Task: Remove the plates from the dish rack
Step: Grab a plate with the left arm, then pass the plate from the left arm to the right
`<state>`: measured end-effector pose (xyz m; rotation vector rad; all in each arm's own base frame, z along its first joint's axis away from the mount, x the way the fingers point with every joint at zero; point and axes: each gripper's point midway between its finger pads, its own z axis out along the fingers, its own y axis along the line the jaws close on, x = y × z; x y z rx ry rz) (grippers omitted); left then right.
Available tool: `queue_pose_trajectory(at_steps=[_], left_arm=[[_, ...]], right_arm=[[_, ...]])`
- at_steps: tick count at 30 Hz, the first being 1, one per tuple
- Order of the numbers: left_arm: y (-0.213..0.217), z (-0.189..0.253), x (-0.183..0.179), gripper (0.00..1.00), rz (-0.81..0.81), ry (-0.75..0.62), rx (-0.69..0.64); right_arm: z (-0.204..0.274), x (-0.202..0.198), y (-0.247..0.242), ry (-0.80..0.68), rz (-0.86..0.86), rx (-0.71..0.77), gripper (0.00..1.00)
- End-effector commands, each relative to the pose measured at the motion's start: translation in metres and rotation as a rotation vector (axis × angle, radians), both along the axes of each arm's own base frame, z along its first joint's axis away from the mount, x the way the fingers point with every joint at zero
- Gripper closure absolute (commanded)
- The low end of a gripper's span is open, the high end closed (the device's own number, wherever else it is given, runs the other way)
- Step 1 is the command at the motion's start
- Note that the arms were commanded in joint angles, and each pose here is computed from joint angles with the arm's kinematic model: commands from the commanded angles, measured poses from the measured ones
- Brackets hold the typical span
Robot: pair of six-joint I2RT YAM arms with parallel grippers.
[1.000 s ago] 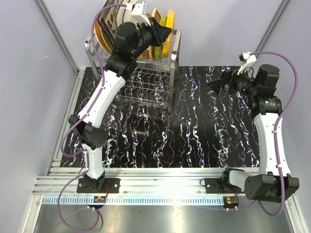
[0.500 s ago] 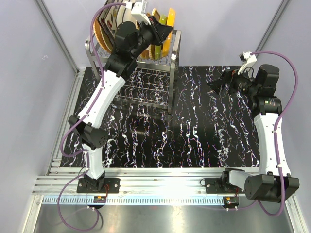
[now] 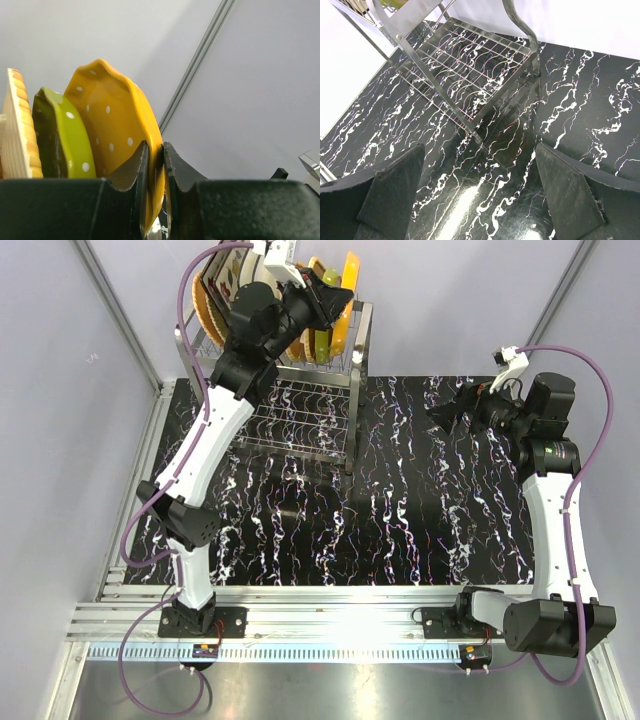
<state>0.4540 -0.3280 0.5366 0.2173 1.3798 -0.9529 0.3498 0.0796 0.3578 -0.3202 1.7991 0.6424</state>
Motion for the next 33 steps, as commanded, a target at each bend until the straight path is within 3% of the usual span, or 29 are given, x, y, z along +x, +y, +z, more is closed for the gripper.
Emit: queue_pose_trajectory(at_steps=[1, 33], left_arm=[[0.040, 0.146, -0.095, 1.00, -0.062, -0.354, -0.223], [0.041, 0.151, -0.116, 1.00, -0.123, -0.312, -0.266]], right_arm=[[0.016, -0.002, 0.002, -0.058, 0.003, 0.006, 0.00], [0.029, -0.010, 0.015, -0.055, 0.064, 0.085, 0.00]])
